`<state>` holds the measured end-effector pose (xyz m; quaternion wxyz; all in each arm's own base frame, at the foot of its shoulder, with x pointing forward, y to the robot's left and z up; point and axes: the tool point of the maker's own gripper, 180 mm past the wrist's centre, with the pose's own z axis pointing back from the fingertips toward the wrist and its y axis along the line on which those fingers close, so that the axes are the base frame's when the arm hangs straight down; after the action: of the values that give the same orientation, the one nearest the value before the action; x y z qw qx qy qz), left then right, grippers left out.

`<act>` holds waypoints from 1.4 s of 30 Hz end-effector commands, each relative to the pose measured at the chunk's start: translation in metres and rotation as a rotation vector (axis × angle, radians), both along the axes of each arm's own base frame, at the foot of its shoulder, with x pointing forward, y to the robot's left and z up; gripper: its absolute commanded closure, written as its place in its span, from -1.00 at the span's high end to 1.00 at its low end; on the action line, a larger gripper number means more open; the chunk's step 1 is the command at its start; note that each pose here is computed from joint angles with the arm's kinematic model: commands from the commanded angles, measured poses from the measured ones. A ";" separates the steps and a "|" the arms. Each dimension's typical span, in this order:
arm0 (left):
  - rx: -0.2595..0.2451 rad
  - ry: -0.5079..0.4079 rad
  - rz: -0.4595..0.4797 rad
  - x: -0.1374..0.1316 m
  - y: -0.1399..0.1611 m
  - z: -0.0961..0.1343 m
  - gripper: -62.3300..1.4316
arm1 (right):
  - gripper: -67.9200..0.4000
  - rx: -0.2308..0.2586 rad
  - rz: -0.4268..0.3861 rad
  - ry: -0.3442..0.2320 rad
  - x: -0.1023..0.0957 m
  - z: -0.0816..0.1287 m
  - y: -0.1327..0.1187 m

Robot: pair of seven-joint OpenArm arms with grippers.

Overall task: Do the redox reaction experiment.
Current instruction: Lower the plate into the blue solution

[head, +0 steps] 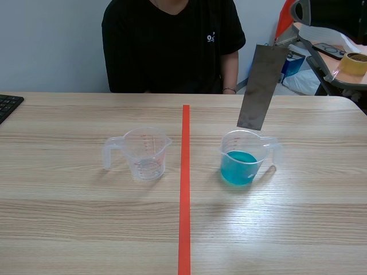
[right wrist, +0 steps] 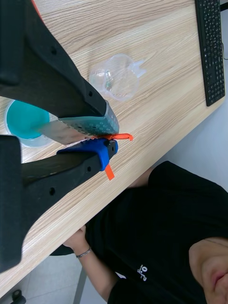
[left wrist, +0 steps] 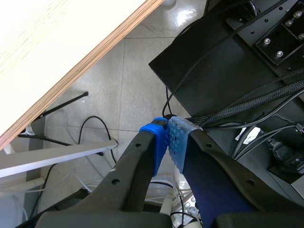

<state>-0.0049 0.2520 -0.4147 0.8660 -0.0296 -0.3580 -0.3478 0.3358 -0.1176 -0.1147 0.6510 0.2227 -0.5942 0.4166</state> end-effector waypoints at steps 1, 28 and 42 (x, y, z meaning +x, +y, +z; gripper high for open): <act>0.002 -0.011 -0.001 0.002 0.002 0.004 -0.83 | -0.96 0.007 0.009 -0.044 0.001 0.016 0.000; 0.001 -0.012 -0.001 0.002 0.002 0.004 -0.83 | -0.96 -0.058 -0.007 -0.036 -0.001 -0.031 0.011; 0.001 -0.015 -0.001 0.003 0.002 0.004 -0.83 | -0.96 -0.061 -0.058 0.045 0.011 -0.081 0.008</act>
<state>-0.0049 0.2520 -0.4147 0.8660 -0.0296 -0.3580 -0.3478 0.3444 -0.1108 -0.2053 0.6947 0.1924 -0.5608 0.4073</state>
